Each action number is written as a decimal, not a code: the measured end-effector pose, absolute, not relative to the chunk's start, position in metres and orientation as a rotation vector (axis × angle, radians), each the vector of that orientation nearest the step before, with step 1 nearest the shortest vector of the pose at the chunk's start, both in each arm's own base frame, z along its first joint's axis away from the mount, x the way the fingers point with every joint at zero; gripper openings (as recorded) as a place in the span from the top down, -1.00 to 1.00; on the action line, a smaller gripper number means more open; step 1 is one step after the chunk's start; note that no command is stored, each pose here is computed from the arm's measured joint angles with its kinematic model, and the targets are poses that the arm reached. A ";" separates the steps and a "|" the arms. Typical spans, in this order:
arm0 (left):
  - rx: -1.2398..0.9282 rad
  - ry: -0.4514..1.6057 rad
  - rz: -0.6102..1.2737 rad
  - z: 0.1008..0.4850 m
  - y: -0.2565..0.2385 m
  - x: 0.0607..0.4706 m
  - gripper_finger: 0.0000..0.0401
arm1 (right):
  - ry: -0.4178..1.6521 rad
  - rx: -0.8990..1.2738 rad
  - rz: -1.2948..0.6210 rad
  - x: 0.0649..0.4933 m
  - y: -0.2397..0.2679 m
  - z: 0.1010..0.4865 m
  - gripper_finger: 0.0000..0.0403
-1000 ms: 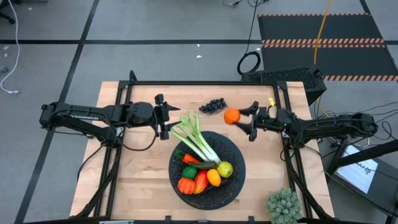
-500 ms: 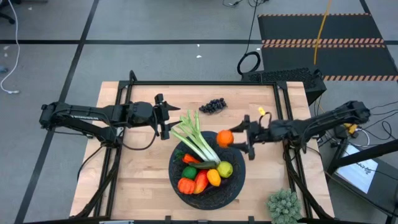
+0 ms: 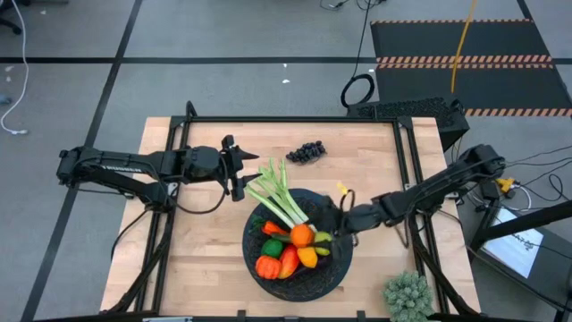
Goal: Build produce basket
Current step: Put the orange into the black mesh basket, then put the violet grapes into the black mesh basket
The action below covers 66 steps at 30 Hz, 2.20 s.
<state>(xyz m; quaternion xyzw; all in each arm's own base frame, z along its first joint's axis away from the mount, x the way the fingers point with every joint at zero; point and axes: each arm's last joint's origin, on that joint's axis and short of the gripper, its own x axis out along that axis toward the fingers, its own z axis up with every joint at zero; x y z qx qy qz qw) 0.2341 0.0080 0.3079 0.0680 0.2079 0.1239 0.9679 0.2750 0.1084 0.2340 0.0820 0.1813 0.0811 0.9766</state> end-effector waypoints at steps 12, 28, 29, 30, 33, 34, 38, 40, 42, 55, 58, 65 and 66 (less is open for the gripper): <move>0.104 0.417 0.254 0.308 0.007 0.234 -0.26 | 0.511 0.128 0.208 0.290 0.140 0.242 -0.49; 0.098 0.417 0.255 0.308 0.007 0.234 -0.26 | 0.467 0.046 0.054 0.287 0.132 0.249 -0.68; 0.098 0.417 0.255 0.308 0.007 0.234 -0.26 | 0.459 0.037 0.025 0.287 0.128 0.252 -0.68; 0.097 0.416 0.255 0.308 0.007 0.234 -0.26 | 0.450 0.023 -0.010 0.286 0.123 0.255 -0.68; 0.097 0.416 0.255 0.308 0.007 0.234 -0.26 | 0.433 -0.025 -0.140 0.283 0.104 0.265 -0.68; 0.097 0.416 0.255 0.308 0.007 0.234 -0.26 | 0.436 -0.043 -0.185 0.281 0.096 0.267 -0.68; 0.110 0.418 0.253 0.308 0.007 0.234 -0.26 | 0.483 -0.088 -0.334 0.280 0.060 0.271 -0.68; 0.126 0.420 0.249 0.308 0.007 0.234 -0.26 | 0.539 -0.110 -0.390 0.280 0.042 0.267 -0.68; 0.144 0.422 0.246 0.308 0.007 0.234 -0.26 | 0.601 -0.117 -0.428 0.279 0.023 0.263 -0.68; 0.258 0.436 0.226 0.308 0.008 0.234 -0.26 | 0.764 0.105 -0.603 0.248 -0.090 0.207 -0.67; 0.271 0.437 0.233 0.308 0.011 0.234 -0.26 | 0.738 0.166 -0.640 0.235 -0.107 0.191 -0.67; 0.263 0.441 0.277 0.308 0.021 0.234 -0.26 | 0.668 0.131 -0.667 0.216 -0.126 0.163 -0.67; 0.261 0.442 0.283 0.308 0.023 0.233 -0.26 | 0.672 0.133 -0.675 0.213 -0.128 0.160 -0.67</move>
